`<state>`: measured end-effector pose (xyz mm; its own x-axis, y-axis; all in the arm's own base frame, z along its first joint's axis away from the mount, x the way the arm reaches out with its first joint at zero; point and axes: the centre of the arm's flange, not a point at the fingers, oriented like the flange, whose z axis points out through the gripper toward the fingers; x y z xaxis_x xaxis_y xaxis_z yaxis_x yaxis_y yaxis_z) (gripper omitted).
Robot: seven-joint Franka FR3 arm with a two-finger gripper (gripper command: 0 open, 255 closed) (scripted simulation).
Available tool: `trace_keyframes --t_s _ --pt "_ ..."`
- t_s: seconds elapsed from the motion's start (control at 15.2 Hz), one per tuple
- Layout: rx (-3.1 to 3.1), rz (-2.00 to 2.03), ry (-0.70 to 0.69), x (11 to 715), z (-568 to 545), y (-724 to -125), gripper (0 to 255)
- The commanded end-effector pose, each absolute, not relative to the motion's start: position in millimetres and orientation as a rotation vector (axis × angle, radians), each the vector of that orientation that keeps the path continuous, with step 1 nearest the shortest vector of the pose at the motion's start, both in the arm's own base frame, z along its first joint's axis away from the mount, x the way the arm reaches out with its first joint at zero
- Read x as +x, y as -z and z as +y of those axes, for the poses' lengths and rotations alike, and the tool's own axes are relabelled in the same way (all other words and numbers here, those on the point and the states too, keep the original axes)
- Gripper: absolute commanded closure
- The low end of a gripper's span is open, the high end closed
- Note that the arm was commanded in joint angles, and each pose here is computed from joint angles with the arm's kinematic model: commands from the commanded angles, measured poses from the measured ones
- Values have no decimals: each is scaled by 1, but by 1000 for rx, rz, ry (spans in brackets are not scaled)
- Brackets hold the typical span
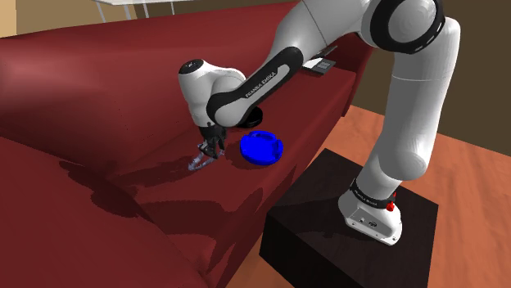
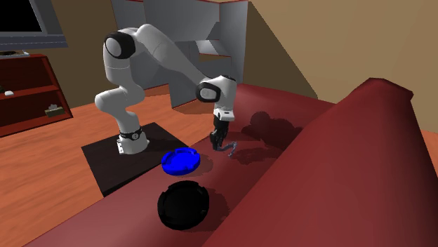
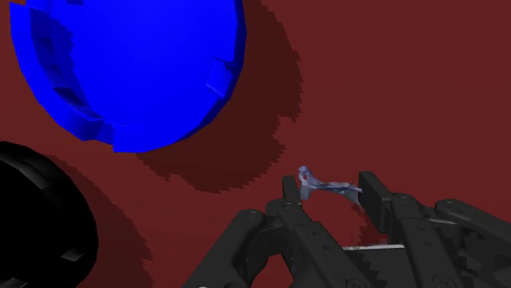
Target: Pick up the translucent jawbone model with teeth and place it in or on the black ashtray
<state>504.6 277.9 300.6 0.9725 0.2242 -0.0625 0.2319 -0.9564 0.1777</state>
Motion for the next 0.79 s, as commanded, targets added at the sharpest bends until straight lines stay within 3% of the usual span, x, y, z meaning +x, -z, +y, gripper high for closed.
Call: trace_keyframes --t_s 0.0,0.73 --pt "2936 342 62 506 278 -311 255" --pt "2936 342 62 506 278 -369 255"
